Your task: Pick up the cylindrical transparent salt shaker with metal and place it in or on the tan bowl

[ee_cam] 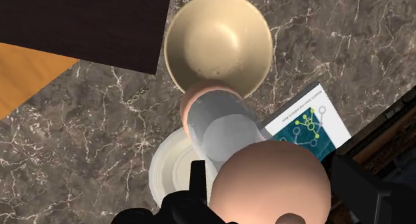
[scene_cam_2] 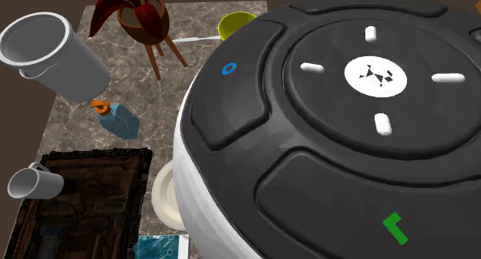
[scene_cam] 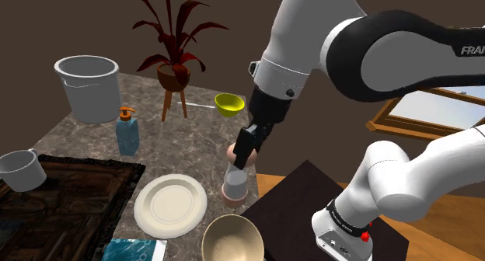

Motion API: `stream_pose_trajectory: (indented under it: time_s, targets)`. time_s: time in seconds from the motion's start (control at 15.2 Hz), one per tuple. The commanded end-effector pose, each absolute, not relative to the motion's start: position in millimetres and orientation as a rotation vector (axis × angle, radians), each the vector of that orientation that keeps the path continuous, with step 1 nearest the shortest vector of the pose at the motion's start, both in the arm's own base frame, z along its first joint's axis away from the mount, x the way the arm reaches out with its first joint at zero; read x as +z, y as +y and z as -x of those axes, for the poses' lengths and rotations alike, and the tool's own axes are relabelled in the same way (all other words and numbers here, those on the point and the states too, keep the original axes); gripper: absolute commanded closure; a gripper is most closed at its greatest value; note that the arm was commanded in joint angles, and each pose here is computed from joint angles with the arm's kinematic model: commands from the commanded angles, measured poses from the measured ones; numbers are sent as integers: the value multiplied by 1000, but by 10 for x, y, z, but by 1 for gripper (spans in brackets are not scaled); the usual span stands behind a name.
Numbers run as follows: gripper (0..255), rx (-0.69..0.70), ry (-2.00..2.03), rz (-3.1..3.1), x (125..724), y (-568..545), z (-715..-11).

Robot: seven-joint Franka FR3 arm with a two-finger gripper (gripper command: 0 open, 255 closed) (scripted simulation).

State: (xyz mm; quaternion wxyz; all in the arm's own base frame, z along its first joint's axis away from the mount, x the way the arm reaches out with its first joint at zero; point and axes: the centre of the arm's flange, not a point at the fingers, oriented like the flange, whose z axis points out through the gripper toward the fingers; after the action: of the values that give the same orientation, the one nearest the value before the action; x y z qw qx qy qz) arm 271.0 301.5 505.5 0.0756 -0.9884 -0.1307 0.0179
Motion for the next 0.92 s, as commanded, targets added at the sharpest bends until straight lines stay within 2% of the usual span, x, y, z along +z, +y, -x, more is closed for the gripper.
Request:
stream_pose_trajectory:
  time_s: [0.0,0.33,0.86]
  targets:
    - [255,54,-390,2964,5117,3043,-2418]
    - [255,54,-390,2964,5232,3199,-1736]
    - [255,54,-390,2964,4809,3199,-1736]
